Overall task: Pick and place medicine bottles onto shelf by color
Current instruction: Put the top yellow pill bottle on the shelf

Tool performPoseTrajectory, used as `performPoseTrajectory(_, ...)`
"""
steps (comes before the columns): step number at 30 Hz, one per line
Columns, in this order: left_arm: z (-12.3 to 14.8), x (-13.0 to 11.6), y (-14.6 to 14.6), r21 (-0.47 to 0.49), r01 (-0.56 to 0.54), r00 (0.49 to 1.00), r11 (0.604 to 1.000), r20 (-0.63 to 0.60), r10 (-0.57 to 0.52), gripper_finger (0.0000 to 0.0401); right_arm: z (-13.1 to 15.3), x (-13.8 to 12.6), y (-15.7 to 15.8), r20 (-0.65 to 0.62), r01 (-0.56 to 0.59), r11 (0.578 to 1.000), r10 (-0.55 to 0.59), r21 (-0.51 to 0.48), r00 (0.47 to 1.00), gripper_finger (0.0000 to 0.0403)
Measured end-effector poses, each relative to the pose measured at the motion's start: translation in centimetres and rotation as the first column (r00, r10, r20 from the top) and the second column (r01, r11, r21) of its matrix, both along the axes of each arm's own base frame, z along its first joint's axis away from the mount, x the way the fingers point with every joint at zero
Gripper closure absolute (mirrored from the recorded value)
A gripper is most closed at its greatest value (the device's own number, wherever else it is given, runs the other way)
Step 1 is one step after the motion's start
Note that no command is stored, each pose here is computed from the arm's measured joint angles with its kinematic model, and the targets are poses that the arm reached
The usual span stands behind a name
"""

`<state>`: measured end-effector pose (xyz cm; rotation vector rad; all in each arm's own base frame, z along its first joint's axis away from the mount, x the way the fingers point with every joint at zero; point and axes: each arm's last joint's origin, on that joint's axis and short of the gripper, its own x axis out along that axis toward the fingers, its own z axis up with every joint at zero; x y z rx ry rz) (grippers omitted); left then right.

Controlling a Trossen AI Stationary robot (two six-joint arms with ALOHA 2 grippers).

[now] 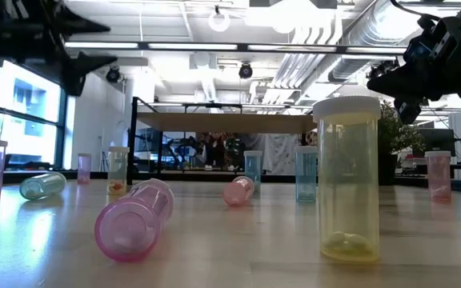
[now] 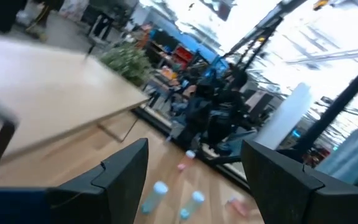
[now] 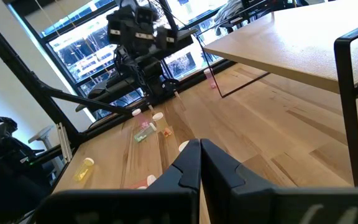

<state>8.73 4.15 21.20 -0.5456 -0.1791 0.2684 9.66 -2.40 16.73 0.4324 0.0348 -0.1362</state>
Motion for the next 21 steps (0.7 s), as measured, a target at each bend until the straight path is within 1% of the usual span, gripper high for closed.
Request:
performPoseTrajectory(2,1.1,0.1,0.0,0.027,-0.002,1.000,1.000,-0.009,0.003,0.0156,0.0,0.0,0.0,0.000,0.000,1.000,0.000,0.000,1.000,0.0403)
performPoseTrajectory(5,2.7,0.4,0.2,0.057,-0.004,0.998,0.998,-0.061,0.007,0.0156,0.0,0.0,0.0,0.000,0.000,1.000,0.000,0.000,1.000,0.0403)
performPoseTrajectory(8,4.2,1.0,0.5,0.080,0.009,0.990,0.997,-0.144,0.003,0.0156,0.0,0.0,0.0,0.000,0.000,1.000,0.000,0.000,1.000,0.0403)
performPoseTrajectory(11,5.6,1.7,0.8,0.092,0.040,0.970,0.995,-0.244,-0.017,0.0156,0.0,0.0,0.0,0.000,0.000,1.000,0.000,0.000,1.000,0.0403)
performPoseTrajectory(16,7.8,2.9,1.4,0.113,0.105,0.915,0.988,-0.400,-0.051,0.0156,0.0,0.0,0.0,0.000,0.000,1.000,0.000,0.000,1.000,0.0403)
performPoseTrajectory(21,8.9,4.1,1.5,0.126,0.199,0.828,0.972,-0.552,-0.098,0.0156,0.0,0.0,0.0,0.000,0.000,1.000,0.000,0.000,1.000,0.0403)
